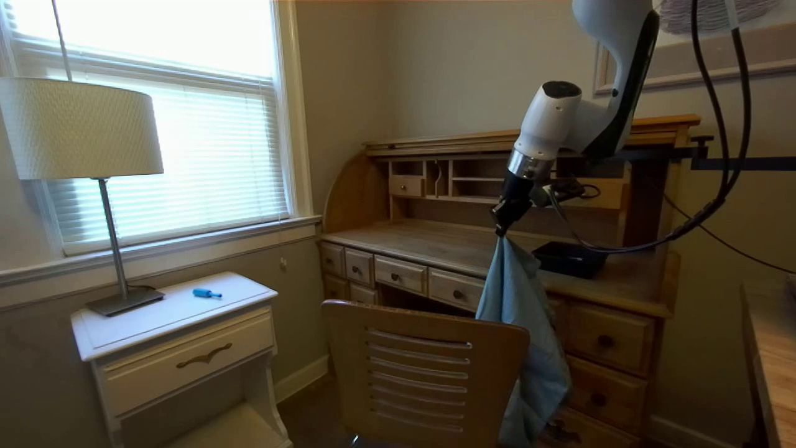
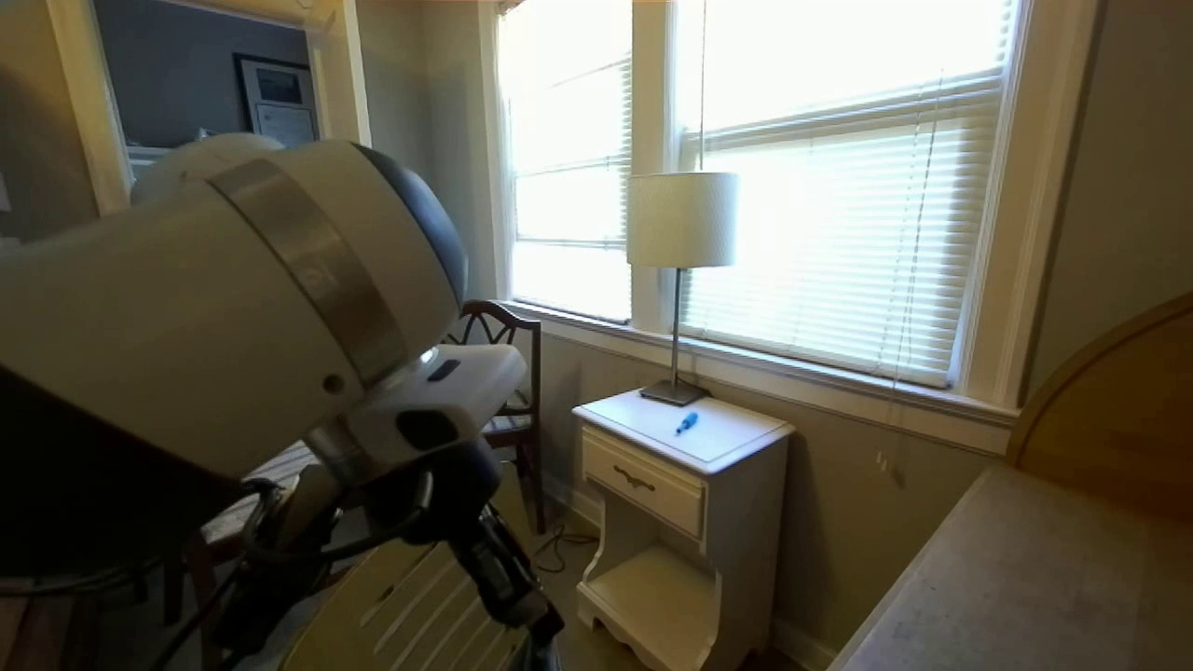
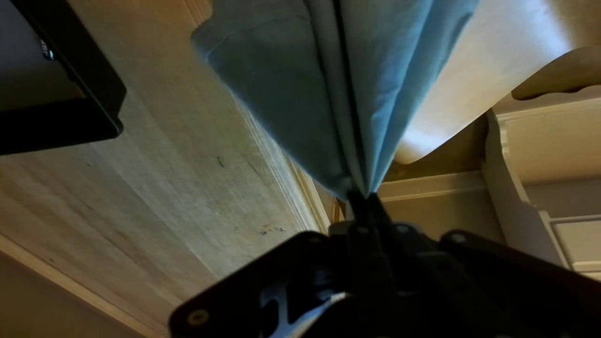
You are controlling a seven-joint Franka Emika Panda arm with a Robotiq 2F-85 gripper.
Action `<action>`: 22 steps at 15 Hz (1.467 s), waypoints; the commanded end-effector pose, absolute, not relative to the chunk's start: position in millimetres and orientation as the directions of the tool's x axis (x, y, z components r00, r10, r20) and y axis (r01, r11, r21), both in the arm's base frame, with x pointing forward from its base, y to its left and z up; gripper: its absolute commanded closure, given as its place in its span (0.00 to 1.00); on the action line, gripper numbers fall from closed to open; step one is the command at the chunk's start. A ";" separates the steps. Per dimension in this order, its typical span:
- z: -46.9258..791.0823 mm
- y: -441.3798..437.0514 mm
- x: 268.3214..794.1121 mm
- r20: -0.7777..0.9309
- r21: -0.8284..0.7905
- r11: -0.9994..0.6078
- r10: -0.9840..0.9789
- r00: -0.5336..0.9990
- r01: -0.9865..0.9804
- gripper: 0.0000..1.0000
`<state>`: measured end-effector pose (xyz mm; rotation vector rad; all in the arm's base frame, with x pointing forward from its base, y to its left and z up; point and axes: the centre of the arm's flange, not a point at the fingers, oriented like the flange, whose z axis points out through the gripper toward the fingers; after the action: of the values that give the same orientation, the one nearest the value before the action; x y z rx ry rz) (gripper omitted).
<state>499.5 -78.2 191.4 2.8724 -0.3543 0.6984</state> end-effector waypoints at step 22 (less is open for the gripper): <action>356.0 -277.2 535.7 0.828 0.354 -0.672 -0.098 0.552 -0.651 1.00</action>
<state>528.1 -272.6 344.9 2.2009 -0.6469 1.0035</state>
